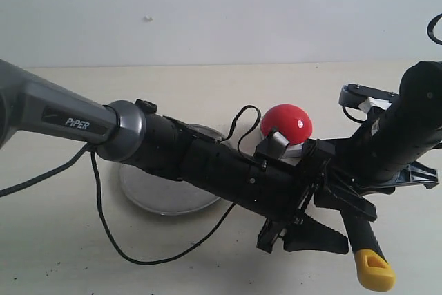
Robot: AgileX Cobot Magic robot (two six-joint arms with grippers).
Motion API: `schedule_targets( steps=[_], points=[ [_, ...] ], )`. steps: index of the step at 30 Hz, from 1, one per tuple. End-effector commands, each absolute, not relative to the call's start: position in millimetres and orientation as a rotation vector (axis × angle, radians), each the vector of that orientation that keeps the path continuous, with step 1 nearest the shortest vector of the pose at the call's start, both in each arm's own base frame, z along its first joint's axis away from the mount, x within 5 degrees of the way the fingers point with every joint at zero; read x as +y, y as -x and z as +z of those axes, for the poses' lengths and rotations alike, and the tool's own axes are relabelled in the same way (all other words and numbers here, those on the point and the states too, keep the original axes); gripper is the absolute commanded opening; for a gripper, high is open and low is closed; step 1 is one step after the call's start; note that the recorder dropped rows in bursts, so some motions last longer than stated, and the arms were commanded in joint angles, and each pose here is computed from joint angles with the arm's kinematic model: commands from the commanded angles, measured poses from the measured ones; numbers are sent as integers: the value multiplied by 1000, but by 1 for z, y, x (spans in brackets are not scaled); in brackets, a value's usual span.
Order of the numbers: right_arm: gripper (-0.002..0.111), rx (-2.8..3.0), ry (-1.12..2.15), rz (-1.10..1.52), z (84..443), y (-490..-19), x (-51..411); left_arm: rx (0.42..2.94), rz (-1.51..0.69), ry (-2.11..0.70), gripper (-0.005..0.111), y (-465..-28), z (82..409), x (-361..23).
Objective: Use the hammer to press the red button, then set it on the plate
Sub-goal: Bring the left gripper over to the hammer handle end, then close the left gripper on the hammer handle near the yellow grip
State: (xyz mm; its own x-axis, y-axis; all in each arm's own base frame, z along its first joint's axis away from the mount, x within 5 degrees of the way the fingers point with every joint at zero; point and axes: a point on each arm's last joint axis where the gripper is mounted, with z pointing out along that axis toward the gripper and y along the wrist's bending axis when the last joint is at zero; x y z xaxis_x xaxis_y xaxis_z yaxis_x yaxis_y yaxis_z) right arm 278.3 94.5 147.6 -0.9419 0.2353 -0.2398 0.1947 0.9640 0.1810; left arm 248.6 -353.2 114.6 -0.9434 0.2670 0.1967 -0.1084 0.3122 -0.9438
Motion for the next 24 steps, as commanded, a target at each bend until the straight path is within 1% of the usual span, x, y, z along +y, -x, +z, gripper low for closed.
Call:
schedule_targets(
  steps=[1,6,19,24],
  points=[
    [0,2829,-334,270,155,-281,97,-2250,1656,124,59,-247,108,-355],
    [0,2825,-357,302,155,-281,98,-2252,1644,116,59,-247,102,-355],
    [0,2822,-360,305,155,-281,98,-2278,1617,144,59,-237,100,-363],
    [0,2828,-366,306,155,-280,98,-2315,1590,93,59,-239,97,-363]
  ],
)
